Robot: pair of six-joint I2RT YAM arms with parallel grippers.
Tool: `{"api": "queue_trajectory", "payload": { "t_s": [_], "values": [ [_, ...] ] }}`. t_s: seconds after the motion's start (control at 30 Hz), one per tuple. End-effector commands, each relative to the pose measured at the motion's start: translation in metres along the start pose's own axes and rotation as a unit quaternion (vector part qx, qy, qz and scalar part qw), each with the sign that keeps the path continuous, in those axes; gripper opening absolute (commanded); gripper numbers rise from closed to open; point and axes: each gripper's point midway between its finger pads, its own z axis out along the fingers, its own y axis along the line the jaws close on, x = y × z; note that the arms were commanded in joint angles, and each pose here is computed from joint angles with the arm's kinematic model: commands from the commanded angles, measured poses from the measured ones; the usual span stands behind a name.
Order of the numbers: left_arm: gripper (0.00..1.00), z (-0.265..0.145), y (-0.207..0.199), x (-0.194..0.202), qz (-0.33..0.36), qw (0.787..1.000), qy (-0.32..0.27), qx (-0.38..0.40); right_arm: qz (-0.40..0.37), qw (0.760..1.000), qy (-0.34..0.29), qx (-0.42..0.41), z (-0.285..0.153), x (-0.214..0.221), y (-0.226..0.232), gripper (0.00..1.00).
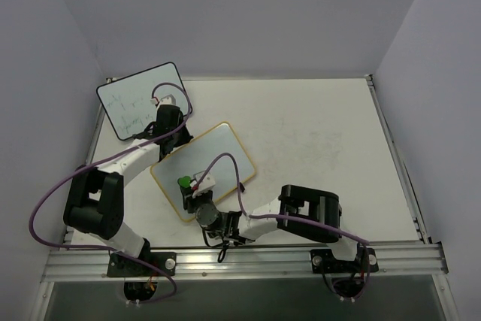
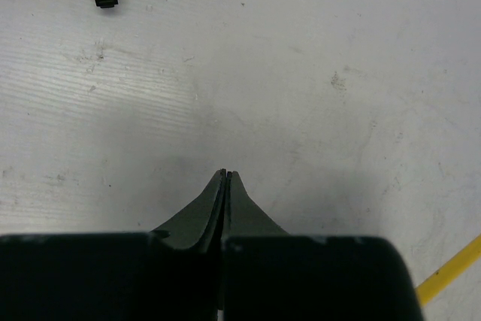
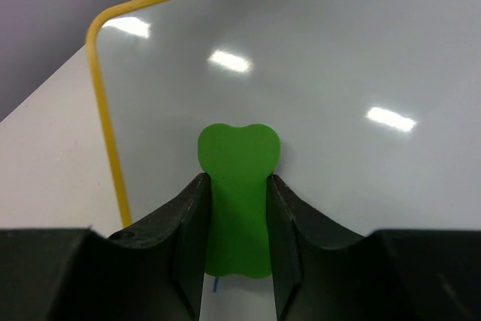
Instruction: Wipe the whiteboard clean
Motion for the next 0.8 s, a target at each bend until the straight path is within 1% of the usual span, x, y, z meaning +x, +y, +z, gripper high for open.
{"api": "queue_trajectory", "payload": {
  "t_s": [0.0, 0.1, 0.2, 0.5, 0.57, 0.77],
  "values": [
    [0.02, 0.000, -0.002, 0.035, 0.027, 0.998, 0.063, -0.001, -0.137, 0.974, 0.167, -0.072, -0.024, 0.113, -0.012, 0.00],
    [0.02, 0.000, -0.003, 0.034, 0.027, 0.998, 0.062, 0.000, -0.144, 0.972, 0.170, -0.072, -0.029, 0.118, -0.013, 0.00],
    [0.02, 0.000, -0.002, 0.034, 0.028, 0.998, 0.061, -0.001, -0.152, 0.972, 0.170, -0.054, -0.030, 0.120, -0.020, 0.00],
    [0.02, 0.003, -0.005, 0.031, 0.028, 0.998, 0.059, -0.003, -0.141, 0.977, 0.142, 0.072, -0.020, 0.100, -0.071, 0.00],
    [0.02, 0.003, -0.005, 0.028, 0.028, 0.998, 0.057, -0.005, -0.128, 0.978, 0.137, 0.093, -0.016, 0.096, -0.083, 0.00],
    [0.02, 0.004, -0.005, 0.028, 0.029, 0.998, 0.059, -0.007, -0.080, 0.976, 0.148, 0.140, -0.007, 0.100, -0.121, 0.00]
  ]
}}
